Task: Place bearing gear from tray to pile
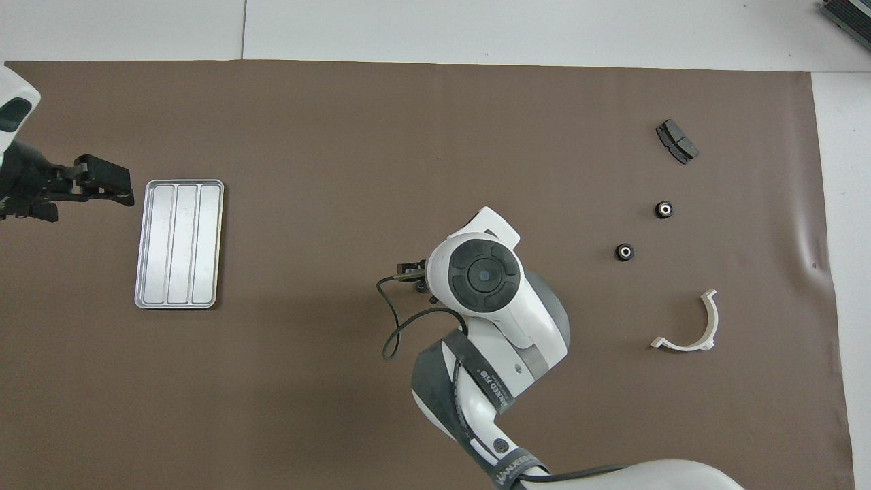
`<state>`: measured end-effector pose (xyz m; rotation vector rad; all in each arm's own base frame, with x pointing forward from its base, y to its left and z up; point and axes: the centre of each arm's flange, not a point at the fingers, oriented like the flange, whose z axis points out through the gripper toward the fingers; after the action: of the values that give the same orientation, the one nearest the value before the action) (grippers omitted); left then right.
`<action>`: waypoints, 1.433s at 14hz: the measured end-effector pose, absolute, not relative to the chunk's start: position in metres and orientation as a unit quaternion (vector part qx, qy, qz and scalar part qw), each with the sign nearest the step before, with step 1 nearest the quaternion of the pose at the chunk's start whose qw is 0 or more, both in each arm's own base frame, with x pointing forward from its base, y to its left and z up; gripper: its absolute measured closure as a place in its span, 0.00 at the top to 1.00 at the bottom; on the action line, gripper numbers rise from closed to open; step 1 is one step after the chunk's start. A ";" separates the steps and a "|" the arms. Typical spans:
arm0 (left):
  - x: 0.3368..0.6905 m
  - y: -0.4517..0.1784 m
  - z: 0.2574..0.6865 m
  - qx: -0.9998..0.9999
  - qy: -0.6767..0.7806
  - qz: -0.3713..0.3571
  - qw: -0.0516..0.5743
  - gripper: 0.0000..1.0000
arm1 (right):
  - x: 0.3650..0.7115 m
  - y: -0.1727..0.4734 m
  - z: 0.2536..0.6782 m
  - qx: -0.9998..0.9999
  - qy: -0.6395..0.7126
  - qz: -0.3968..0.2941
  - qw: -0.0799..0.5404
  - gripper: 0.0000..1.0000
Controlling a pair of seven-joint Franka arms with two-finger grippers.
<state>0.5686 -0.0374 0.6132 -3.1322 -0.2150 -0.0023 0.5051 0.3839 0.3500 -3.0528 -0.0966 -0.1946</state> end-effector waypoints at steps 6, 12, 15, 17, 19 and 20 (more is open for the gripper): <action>0.559 -0.034 0.650 -1.000 -0.001 0.006 0.016 1.00 | 0.488 0.415 0.293 -0.997 -0.050 -0.052 0.034 1.00; 0.570 -0.031 0.621 -0.999 0.038 -0.022 0.015 1.00 | 0.493 0.411 0.290 -0.995 -0.061 -0.070 0.029 0.96; 0.568 -0.020 0.605 -0.998 0.054 -0.022 0.015 1.00 | 0.492 0.411 0.283 -0.995 -0.064 -0.072 0.028 0.83; 0.564 -0.001 0.602 -0.997 0.070 -0.017 0.016 1.00 | 0.494 0.410 0.284 -0.995 -0.064 -0.073 0.027 0.59; 0.561 0.031 0.604 -0.997 0.076 -0.018 0.017 1.00 | 0.495 0.410 0.286 -0.995 -0.063 -0.075 0.028 0.36; 0.559 0.042 0.606 -0.997 0.075 -0.019 0.017 1.00 | 0.495 0.410 0.289 -0.995 -0.063 -0.077 0.029 0.25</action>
<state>0.5589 0.0423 0.6055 -3.0983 0.2335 -0.0584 0.4945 0.4101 0.2888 -3.0681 -0.1951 -0.2363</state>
